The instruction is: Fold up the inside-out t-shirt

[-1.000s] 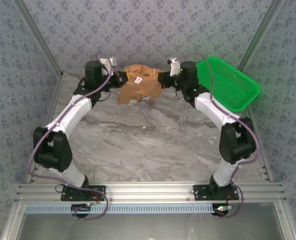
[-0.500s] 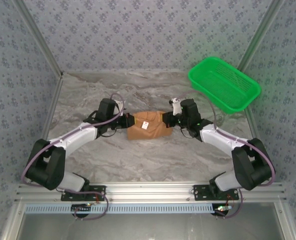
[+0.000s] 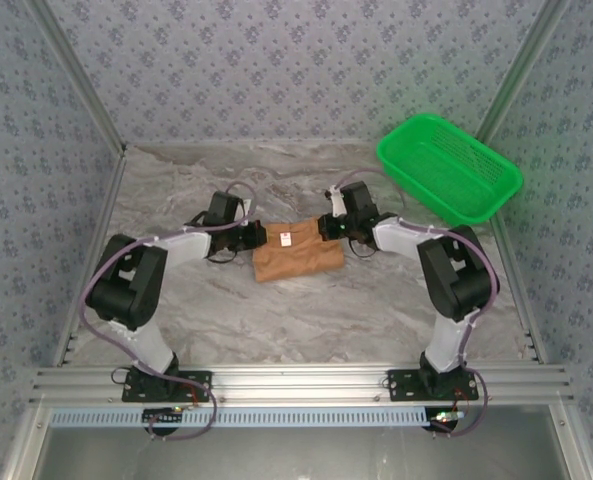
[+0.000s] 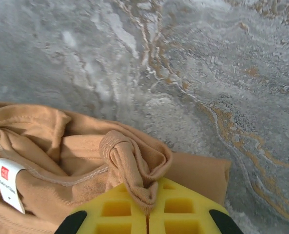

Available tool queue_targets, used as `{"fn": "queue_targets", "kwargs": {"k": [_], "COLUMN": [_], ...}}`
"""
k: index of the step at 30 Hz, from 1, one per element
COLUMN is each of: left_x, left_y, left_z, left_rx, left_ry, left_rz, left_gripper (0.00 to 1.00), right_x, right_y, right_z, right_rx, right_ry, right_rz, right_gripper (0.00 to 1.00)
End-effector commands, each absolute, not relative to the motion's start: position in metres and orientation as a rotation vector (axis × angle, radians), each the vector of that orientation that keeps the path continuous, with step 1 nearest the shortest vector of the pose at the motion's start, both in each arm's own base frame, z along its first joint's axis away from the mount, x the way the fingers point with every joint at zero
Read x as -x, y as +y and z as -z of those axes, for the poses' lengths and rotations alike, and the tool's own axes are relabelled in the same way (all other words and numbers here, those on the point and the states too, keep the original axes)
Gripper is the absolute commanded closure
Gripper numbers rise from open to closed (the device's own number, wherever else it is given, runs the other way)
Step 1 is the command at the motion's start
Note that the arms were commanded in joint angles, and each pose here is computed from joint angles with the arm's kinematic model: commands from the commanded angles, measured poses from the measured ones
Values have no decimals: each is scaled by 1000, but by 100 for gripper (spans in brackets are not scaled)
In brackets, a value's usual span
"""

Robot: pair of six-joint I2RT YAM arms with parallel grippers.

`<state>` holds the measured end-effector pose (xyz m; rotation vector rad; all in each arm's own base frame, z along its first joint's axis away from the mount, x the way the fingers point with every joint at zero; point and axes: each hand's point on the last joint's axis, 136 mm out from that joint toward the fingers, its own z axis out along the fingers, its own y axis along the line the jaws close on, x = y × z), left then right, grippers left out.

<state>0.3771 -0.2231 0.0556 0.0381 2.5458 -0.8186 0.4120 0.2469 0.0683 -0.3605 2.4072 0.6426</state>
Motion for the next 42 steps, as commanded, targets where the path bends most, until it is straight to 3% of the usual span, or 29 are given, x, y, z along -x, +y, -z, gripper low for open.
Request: {"fn": "queue_targets", "kwargs": {"k": [1,8,13,19,31,37,40,42], "left_x": [-400,-409,-380,-360,-397,-380,-352,-341], "left_y": [-222,-192,-171,-238,-233,-209,-190,-189], "left_z": [-54,-75,-102,-122,-60,-118,-103,-86], "left_rx": [-42,81,122,-84,-8,24,61,84], "left_ry": [2519,2521,2507,2432,2524,2404,2492,2563], "left_rz": [784,639,568,1000,883,853,792,842], "left_gripper": [89,52,32,35,38,33,24,22], "right_x": [-424,-435,-411,-393,-425,-420,-406,-390], "right_y": [238,208,197,270,252,233,228,228], "right_z": [-52,-90,-123,-116,-41,-93,-115,-103], "right_rx": [366,368,419,494,319,365,384,379], "right_ry": [2486,2507,2463,2432,2582,2500,2451,2488], "right_rz": [-559,-384,-314,-766,-816,-796,-782,-783], "right_gripper": [89,62,54,64,69,65,62,60]}}
